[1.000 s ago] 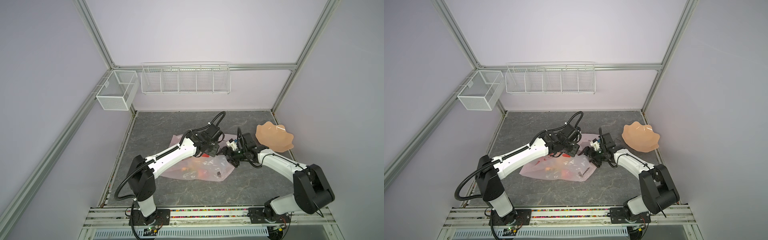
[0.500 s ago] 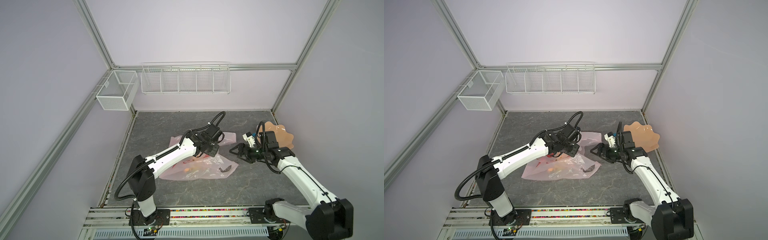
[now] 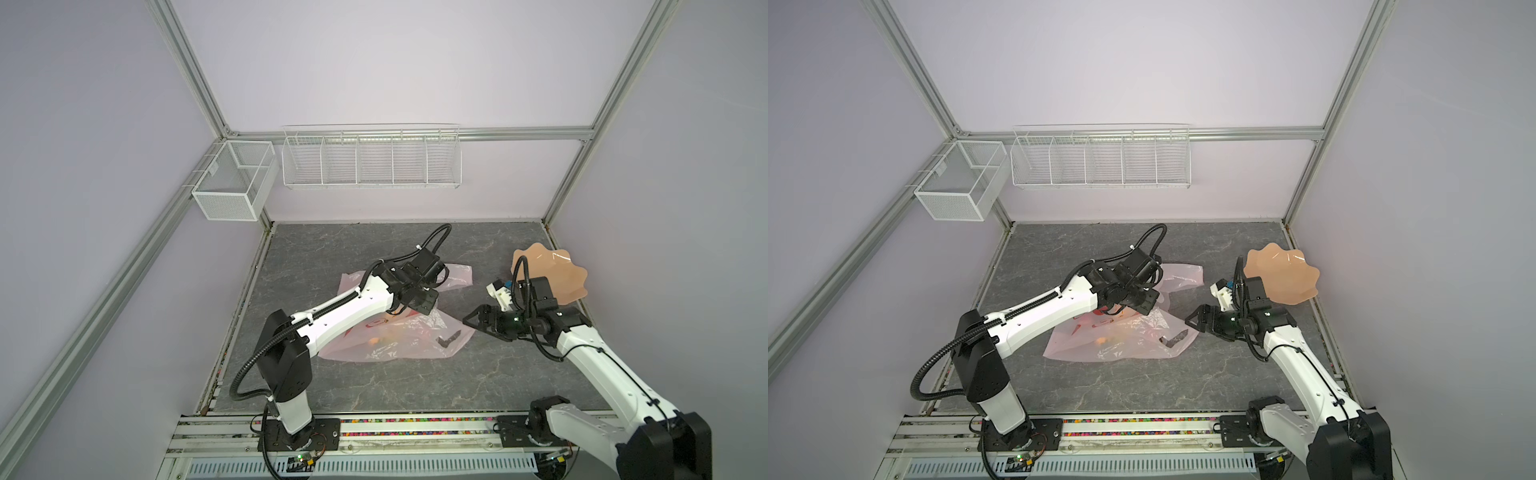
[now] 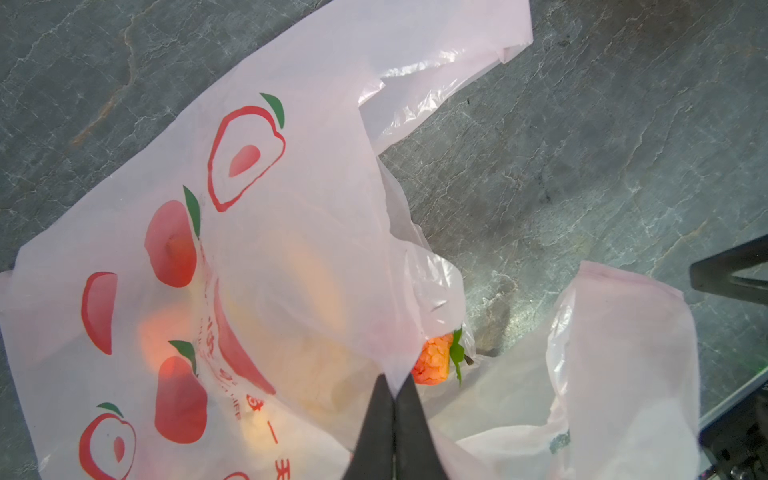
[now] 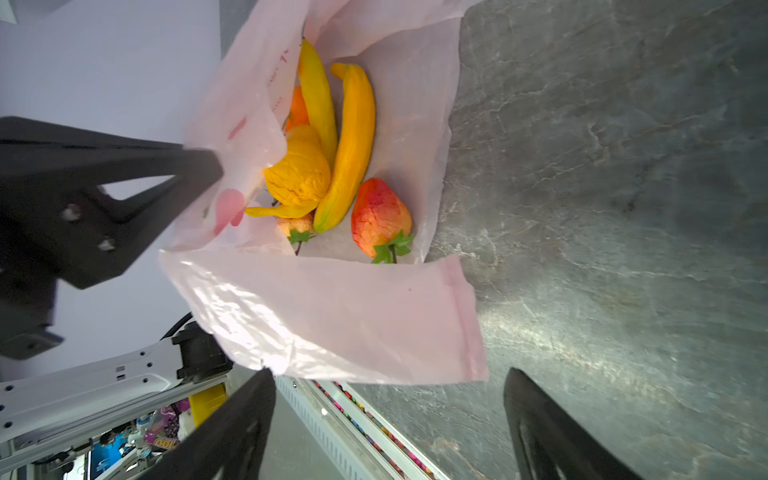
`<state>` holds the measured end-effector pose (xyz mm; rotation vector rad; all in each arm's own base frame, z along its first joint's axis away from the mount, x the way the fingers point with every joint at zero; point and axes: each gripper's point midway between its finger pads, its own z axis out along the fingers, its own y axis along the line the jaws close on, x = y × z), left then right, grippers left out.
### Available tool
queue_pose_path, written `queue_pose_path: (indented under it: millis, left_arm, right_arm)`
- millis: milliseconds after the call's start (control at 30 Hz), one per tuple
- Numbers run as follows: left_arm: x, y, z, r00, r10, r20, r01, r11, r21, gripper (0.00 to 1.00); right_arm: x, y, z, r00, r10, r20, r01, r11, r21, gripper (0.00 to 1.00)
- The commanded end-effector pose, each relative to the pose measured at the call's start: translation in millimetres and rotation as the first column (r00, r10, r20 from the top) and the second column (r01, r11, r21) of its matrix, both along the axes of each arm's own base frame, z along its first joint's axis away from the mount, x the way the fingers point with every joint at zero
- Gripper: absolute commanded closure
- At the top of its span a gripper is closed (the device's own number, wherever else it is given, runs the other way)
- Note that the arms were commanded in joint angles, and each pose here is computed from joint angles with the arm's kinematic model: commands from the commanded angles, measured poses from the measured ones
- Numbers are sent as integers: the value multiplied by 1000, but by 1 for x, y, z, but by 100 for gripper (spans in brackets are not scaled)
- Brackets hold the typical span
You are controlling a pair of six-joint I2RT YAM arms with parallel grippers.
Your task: Place the fruits into the plastic bag
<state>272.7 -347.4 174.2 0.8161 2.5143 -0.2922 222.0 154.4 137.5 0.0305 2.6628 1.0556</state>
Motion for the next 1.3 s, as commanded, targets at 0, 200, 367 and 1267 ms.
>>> queue_pose_path:
  millis: [0,200,367,1267]
  left_arm:
    - [3,-2,6,1000,-1,2,1,1000,-5,100]
    - [2,-3,6,1000,-1,-2,1,1000,-5,100]
    - [3,-4,5,1000,-4,-4,4,1000,-1,100]
    - [9,-19,11,1000,-17,-8,17,1000,-13,100]
  right_arm:
    - [-9,-8,-25,1000,-1,-27,-1,997,-72,12]
    - [-17,-2,-37,1000,18,-6,-18,998,-54,9]
    - [-19,4,-47,999,39,11,-38,997,-64,8]
    - [0,33,-62,980,81,183,-76,997,-35,86]
